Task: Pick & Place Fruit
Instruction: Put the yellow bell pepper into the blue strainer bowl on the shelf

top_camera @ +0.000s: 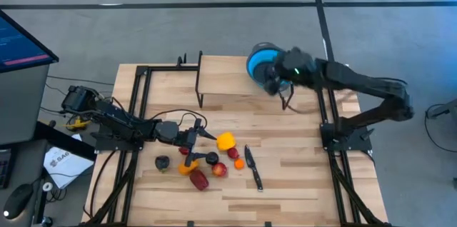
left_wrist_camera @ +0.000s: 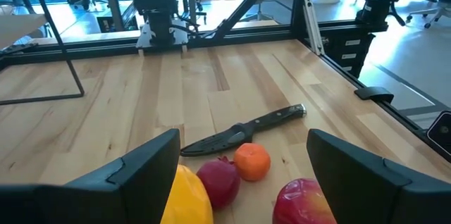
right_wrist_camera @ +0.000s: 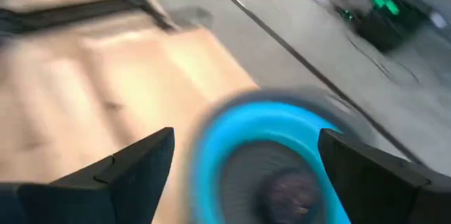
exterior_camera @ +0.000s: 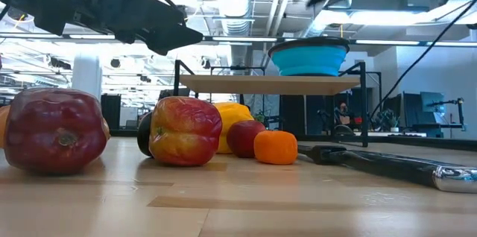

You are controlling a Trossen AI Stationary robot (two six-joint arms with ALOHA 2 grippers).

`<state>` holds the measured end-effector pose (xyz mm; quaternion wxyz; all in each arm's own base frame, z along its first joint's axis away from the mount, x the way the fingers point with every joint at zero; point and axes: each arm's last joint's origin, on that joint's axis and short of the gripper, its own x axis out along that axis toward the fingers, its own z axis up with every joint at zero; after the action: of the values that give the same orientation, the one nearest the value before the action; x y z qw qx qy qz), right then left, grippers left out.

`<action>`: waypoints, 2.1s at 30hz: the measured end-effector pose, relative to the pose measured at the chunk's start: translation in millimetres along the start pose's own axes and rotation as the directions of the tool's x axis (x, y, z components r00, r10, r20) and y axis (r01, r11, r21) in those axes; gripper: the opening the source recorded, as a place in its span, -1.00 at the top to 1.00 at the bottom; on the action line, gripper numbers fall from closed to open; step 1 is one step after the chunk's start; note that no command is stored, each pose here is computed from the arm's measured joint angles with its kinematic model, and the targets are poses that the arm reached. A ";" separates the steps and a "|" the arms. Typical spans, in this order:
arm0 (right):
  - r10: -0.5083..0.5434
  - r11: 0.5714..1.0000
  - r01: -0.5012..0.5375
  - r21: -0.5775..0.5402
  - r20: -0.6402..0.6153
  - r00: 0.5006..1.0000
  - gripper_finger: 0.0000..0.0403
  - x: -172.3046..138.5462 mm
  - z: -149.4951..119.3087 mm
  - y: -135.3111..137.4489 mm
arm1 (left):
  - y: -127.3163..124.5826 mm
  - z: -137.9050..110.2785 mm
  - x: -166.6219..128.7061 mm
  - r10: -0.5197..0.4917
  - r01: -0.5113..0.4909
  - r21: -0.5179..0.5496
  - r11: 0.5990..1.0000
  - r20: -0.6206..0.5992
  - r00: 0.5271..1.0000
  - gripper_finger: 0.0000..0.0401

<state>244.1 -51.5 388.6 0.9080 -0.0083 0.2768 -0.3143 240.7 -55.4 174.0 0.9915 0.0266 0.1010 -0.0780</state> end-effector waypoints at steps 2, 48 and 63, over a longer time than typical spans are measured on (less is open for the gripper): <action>0.077 0.997 -0.076 -0.035 0.029 0.997 -0.66 -20.4 -9.1 28.2 | 0.0 0.0 0.0 0.000 0.000 0.009 1.000 0.000 1.000 -0.52; 0.056 0.942 -0.087 0.324 0.103 0.993 -0.56 -18.5 -251.6 262.7 | 24.4 2.0 54.5 0.279 -0.436 -0.151 0.887 -0.578 0.767 -0.91; 0.007 0.950 -0.050 0.307 0.139 0.990 -0.56 -10.7 -246.1 259.8 | 24.3 -16.6 47.6 0.324 -0.614 -0.326 0.719 -0.625 0.711 -0.89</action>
<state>259.3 202.3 136.5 0.9193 0.1169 0.1614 -0.3393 287.3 -37.5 148.9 0.8784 -0.1917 0.3742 0.2273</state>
